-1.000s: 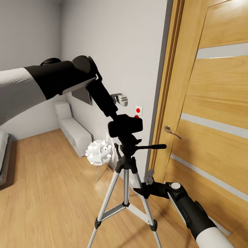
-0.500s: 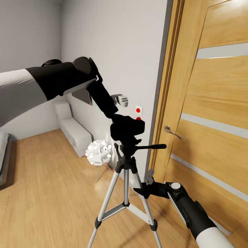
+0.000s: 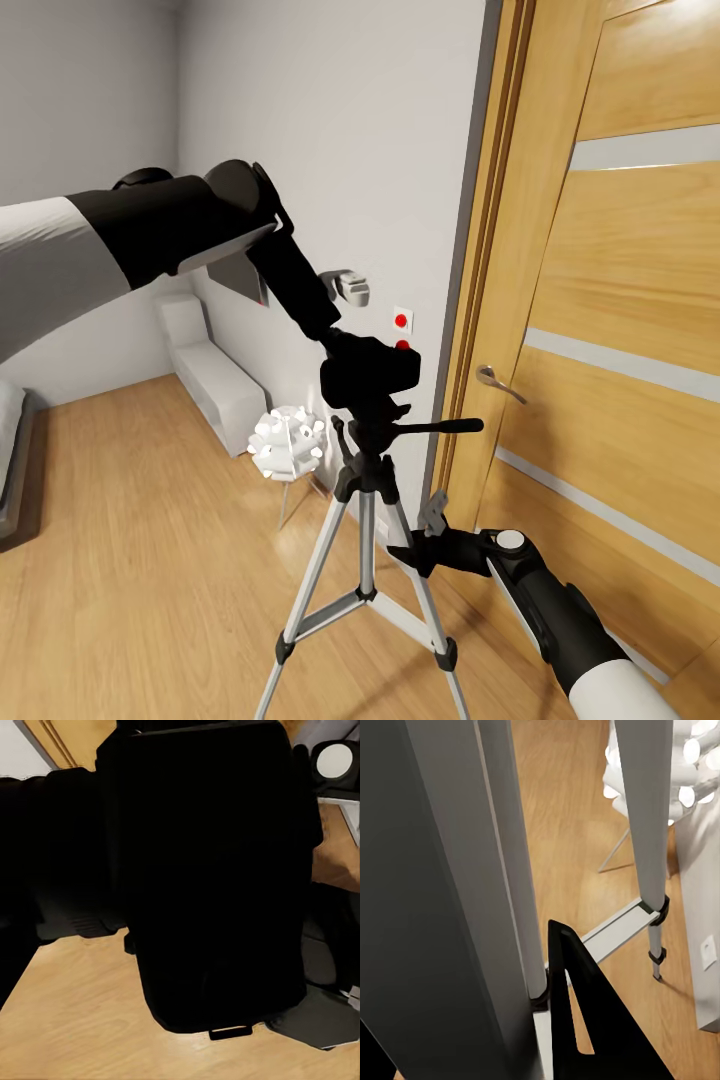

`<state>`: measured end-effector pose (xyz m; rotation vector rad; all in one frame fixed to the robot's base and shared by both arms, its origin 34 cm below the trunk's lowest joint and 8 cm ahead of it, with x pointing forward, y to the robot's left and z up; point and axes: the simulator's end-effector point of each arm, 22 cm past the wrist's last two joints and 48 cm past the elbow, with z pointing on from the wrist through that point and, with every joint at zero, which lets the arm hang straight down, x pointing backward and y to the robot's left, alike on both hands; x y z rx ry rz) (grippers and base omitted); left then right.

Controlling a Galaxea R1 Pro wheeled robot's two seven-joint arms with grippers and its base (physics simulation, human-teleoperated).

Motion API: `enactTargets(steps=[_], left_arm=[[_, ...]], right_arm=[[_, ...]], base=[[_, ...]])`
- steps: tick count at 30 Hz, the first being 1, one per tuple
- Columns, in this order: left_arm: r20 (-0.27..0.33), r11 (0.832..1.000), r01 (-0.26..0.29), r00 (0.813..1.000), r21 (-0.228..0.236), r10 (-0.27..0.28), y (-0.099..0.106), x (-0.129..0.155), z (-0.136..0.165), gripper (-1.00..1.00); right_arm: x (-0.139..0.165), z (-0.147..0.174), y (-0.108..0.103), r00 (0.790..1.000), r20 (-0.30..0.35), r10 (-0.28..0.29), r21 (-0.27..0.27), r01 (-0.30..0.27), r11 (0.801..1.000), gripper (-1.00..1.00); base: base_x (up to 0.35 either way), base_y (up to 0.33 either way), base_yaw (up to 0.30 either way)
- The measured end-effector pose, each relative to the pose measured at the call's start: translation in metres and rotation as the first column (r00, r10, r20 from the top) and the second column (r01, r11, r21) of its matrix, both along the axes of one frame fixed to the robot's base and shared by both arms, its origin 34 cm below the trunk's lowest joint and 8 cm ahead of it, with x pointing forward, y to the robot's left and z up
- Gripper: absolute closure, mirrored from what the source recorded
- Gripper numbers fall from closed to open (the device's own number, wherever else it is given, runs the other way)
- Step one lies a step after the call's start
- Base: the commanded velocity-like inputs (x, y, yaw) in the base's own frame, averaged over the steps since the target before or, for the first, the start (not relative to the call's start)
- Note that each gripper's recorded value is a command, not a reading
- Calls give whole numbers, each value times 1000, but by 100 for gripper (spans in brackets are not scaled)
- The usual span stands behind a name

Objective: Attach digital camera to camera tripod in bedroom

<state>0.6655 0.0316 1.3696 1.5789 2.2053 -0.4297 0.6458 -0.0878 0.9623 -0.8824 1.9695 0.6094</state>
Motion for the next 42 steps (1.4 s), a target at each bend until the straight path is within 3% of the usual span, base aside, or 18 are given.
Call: enactTargets(steps=[10,11,20,36,42], left_arm=[[18,997,17,1000,-72,-16,-4,-4,24,-100],[21,997,21,1000,-79,-19,-4,-5,27,-100],[71,985,63,996,-159,-53,7,-18,59,-100],[88,982,67,995,-175,-52,14,-19,64,-100],[83,982,-22,996,-187,38,38,7,41,-100]], right_arm=[[0,0,0,1000,0,0,0,0,1000,100],[0,0,0,1000,0,0,0,0,1000,-100],[0,2,1,1000,1,-1,6,1,1000,-100],[1,4,-1,1000,8,-1,7,1,1000,-100],[3,7,-5,1000,15,-7,5,7,1000,-100]], base=[[0,0,0],[0,0,0],[0,0,0],[0,0,0],[0,0,0]])
